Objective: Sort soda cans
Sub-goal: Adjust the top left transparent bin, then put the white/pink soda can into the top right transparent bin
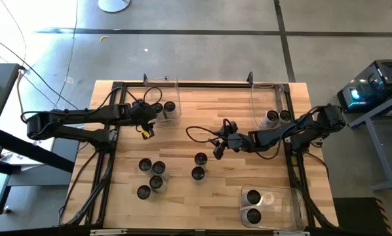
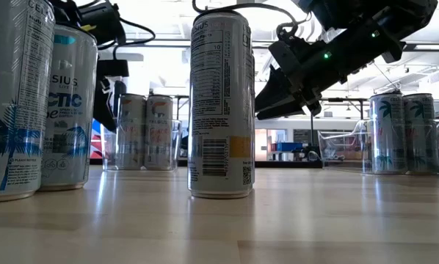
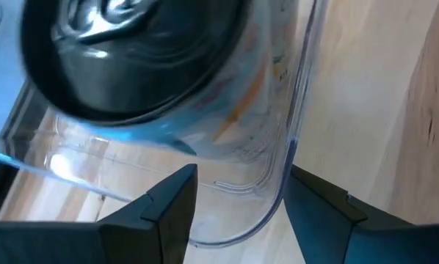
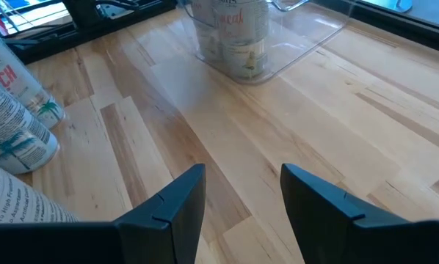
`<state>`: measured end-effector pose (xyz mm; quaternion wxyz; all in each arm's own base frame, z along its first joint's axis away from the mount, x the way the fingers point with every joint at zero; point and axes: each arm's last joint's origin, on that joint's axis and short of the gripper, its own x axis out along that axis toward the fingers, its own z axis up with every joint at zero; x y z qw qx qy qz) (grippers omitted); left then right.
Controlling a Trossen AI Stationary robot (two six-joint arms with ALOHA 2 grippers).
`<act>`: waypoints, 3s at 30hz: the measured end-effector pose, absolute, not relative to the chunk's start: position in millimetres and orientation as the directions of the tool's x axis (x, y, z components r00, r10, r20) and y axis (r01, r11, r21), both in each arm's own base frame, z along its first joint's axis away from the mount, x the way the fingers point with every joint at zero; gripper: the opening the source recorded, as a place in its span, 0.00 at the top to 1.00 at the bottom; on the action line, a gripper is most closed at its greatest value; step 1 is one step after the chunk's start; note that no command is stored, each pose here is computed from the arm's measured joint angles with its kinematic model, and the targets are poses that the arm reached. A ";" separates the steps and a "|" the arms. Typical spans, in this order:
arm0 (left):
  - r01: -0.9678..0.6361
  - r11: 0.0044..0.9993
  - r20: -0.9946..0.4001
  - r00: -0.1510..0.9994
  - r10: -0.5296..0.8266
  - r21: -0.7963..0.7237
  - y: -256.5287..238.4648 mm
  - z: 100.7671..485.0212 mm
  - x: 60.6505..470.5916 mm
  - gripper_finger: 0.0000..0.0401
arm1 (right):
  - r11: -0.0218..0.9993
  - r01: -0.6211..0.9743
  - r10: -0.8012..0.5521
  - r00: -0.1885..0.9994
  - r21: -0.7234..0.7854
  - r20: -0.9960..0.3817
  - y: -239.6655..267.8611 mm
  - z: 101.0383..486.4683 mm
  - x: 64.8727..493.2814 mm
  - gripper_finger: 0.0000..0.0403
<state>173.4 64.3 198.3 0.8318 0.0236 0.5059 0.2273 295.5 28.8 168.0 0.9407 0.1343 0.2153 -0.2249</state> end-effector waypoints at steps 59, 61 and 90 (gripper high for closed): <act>0.173 0.902 -0.790 0.565 0.238 0.395 65.8 201.5 186.0 0.98 | 0.863 0.481 -0.365 0.806 0.155 -0.466 28.9 168.0 295.5 0.57; 0.151 0.902 -0.794 0.547 0.265 0.405 70.0 199.9 185.8 0.98 | 0.863 0.481 -0.365 0.806 0.154 -0.466 28.9 168.0 295.5 0.57; -0.141 0.939 -0.780 0.525 0.340 0.315 86.6 194.7 190.4 0.72 | 0.862 0.480 -0.361 0.807 0.163 -0.467 29.0 167.9 295.5 0.57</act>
